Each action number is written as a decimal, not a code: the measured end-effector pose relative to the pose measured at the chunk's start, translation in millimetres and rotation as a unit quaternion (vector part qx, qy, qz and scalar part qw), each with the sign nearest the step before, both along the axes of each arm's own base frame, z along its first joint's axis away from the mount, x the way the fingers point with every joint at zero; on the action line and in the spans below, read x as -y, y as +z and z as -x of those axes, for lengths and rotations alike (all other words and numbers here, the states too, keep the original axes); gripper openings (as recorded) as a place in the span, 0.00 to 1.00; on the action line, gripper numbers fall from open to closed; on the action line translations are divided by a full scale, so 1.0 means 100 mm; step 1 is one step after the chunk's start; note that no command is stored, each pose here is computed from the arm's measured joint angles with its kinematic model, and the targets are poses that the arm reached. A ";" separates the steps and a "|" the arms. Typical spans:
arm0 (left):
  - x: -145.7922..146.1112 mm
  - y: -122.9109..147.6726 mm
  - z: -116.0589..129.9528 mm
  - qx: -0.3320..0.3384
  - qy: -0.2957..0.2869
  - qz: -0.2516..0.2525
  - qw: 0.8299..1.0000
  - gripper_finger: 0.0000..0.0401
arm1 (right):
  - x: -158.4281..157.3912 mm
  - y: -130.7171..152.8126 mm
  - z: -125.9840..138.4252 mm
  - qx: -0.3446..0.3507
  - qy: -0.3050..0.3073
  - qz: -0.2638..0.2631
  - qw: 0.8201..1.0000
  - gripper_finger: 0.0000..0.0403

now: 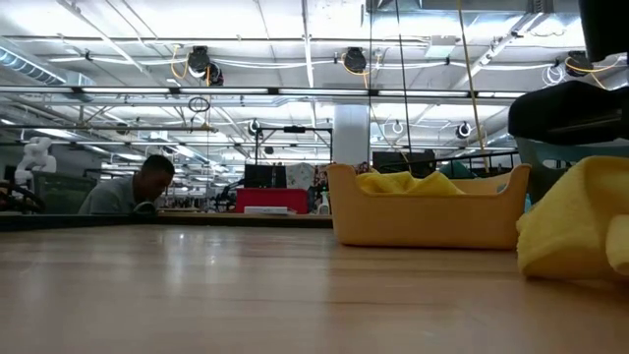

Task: Sort microfiber towel by color & place in baskets
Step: Put the yellow microfiber cloth into the orange bin

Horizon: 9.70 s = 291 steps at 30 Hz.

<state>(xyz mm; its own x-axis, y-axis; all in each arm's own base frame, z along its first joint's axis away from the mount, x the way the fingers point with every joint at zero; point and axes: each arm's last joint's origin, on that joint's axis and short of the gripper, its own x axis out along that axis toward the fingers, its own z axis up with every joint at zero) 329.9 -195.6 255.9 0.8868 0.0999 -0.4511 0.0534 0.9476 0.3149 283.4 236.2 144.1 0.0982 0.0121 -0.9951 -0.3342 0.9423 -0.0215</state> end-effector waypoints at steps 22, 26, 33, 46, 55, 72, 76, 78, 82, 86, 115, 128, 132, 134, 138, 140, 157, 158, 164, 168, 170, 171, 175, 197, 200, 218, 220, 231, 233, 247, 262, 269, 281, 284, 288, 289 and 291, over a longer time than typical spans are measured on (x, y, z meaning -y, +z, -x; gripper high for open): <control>0.02 0.03 -0.02 0.015 -0.015 0.020 1.000 0.75 | -0.14 1.00 -0.12 0.013 0.029 0.054 0.998 0.03; 0.02 0.03 -0.02 0.015 -0.015 0.020 1.000 0.75 | -0.14 1.34 -0.09 0.039 0.035 0.085 0.995 0.03; 0.02 0.03 -0.02 0.015 -0.015 0.020 1.000 0.75 | -0.09 1.93 0.04 0.114 0.042 0.123 0.985 0.03; 0.09 0.25 -0.10 0.117 -0.059 0.072 0.989 0.75 | 0.56 2.96 0.72 0.297 0.000 0.102 0.950 0.03; 0.07 0.39 -0.16 0.200 -0.031 0.059 0.978 0.75 | 0.99 3.21 1.16 0.374 -0.059 0.081 0.922 0.03; 0.06 0.36 -0.23 0.224 -0.045 0.030 0.973 0.75 | 0.88 2.19 1.08 0.588 -0.076 0.006 0.805 0.03; 0.07 0.39 -0.23 0.237 -0.042 0.032 0.970 0.75 | 0.82 2.05 1.02 0.632 -0.070 -0.011 0.771 0.03; 0.05 0.41 -0.23 0.247 -0.030 0.031 0.968 0.75 | 0.81 1.99 1.01 0.654 -0.072 -0.021 0.753 0.03; 0.05 0.50 -0.23 0.280 -0.018 0.011 0.960 0.75 | 0.83 1.83 0.97 0.682 -0.067 -0.041 0.727 0.03; 0.03 0.54 -0.23 0.296 -0.021 -0.021 0.955 0.75 | 0.88 1.76 0.92 0.701 -0.054 -0.077 0.707 0.03; -0.24 0.26 -0.59 0.315 -0.065 -0.175 0.931 0.94 | 0.93 1.59 0.54 0.713 -0.038 -0.127 0.689 0.03; -0.28 0.29 -0.65 0.294 -0.051 -0.158 0.941 0.65 | 0.94 1.62 0.54 0.719 -0.064 -0.155 0.674 0.07; -0.29 0.29 -0.65 0.293 -0.039 -0.158 0.942 0.32 | 0.94 1.62 0.54 0.717 -0.075 -0.158 0.674 0.17; -0.29 0.30 -0.64 0.291 -0.027 -0.158 0.943 0.15 | 0.93 1.61 0.56 0.715 -0.092 -0.140 0.679 0.24; -0.27 0.29 -0.63 0.279 -0.003 -0.163 0.946 0.09 | 0.93 1.59 0.61 0.702 -0.134 -0.087 0.694 0.37; -0.26 0.29 -0.62 0.275 0.006 -0.168 0.947 0.11 | 0.91 1.58 0.65 0.696 -0.147 -0.067 0.700 0.43; -0.48 0.54 -0.41 0.197 0.012 -0.085 0.977 0.10 | 0.72 1.49 0.90 0.671 -0.201 0.031 0.713 0.61; -0.53 0.57 -0.40 0.192 0.012 -0.081 0.978 0.10 | 0.71 1.49 0.92 0.671 -0.207 0.039 0.711 0.61; -0.95 0.66 -0.42 0.160 0.000 -0.050 0.986 0.10 | 0.64 1.49 1.01 0.670 -0.211 0.051 0.710 0.61; -1.28 0.57 -0.51 0.128 -0.026 0.010 0.991 0.10 | 0.60 1.49 1.06 0.671 -0.201 0.041 0.713 0.61; -1.40 0.50 -0.57 0.117 -0.032 0.037 0.992 0.10 | 0.57 1.49 1.08 0.671 -0.194 0.040 0.715 0.61; -1.45 0.45 -0.59 0.106 -0.033 0.049 0.993 0.10 | 0.56 1.49 1.09 0.671 -0.190 0.040 0.716 0.61; -1.58 0.27 -0.69 0.074 -0.031 0.075 0.994 0.10 | 0.54 1.50 1.12 0.670 -0.170 0.050 0.720 0.61; -1.83 -0.79 -1.14 0.009 -0.027 0.104 0.994 0.14 | 0.54 1.50 1.11 0.670 -0.164 0.057 0.722 0.61; -1.83 -0.88 -1.16 -0.001 -0.026 0.104 0.994 0.14 | 0.54 1.50 1.11 0.670 -0.163 0.057 0.722 0.61; -1.70 -0.99 -1.16 -0.019 -0.037 0.022 0.999 0.27 | 0.54 1.50 1.11 0.670 -0.163 0.058 0.722 0.61; -1.69 -1.01 -1.16 -0.023 -0.037 0.007 0.999 0.27 | 0.54 1.50 1.11 0.670 -0.163 0.058 0.722 0.61; -1.66 -1.03 -1.15 -0.035 -0.028 -0.029 0.999 0.29 | 0.54 1.49 1.11 0.668 -0.163 0.058 0.724 0.61; -1.66 -1.03 -1.14 -0.040 -0.028 -0.029 0.998 0.33 | 0.54 1.49 1.11 0.668 -0.163 0.058 0.724 0.61; -1.56 -1.03 -1.14 -0.033 -0.013 -0.012 0.999 0.75 | 0.54 1.48 1.11 0.667 -0.161 0.060 0.725 0.61; -1.38 -0.72 -1.01 -0.031 0.011 -0.027 0.999 0.96 | 0.54 1.44 1.12 0.661 -0.164 0.057 0.730 0.61; -1.28 -0.47 -0.92 -0.007 0.032 -0.045 0.998 0.96 | 0.54 1.44 1.12 0.661 -0.164 0.056 0.730 0.61; -1.34 -0.51 -1.01 0.020 -0.035 -0.014 0.999 0.51 | 0.54 1.44 1.11 0.661 -0.167 0.056 0.729 0.61; -1.42 -0.63 -1.04 0.002 -0.029 -0.015 0.999 0.32 | 0.55 1.44 1.10 0.661 -0.173 0.053 0.729 0.57; -1.56 -0.71 -1.03 -0.033 -0.013 -0.018 0.999 0.09 | 0.64 1.38 1.01 0.652 -0.199 0.054 0.730 0.45; -1.60 -0.73 -1.03 -0.043 -0.006 -0.017 0.999 0.04 | 0.68 1.36 0.97 0.647 -0.200 0.052 0.734 0.41; -1.68 -0.75 -1.00 -0.065 0.012 -0.007 0.998 0.02 | 0.76 1.31 0.88 0.634 -0.196 0.049 0.746 0.32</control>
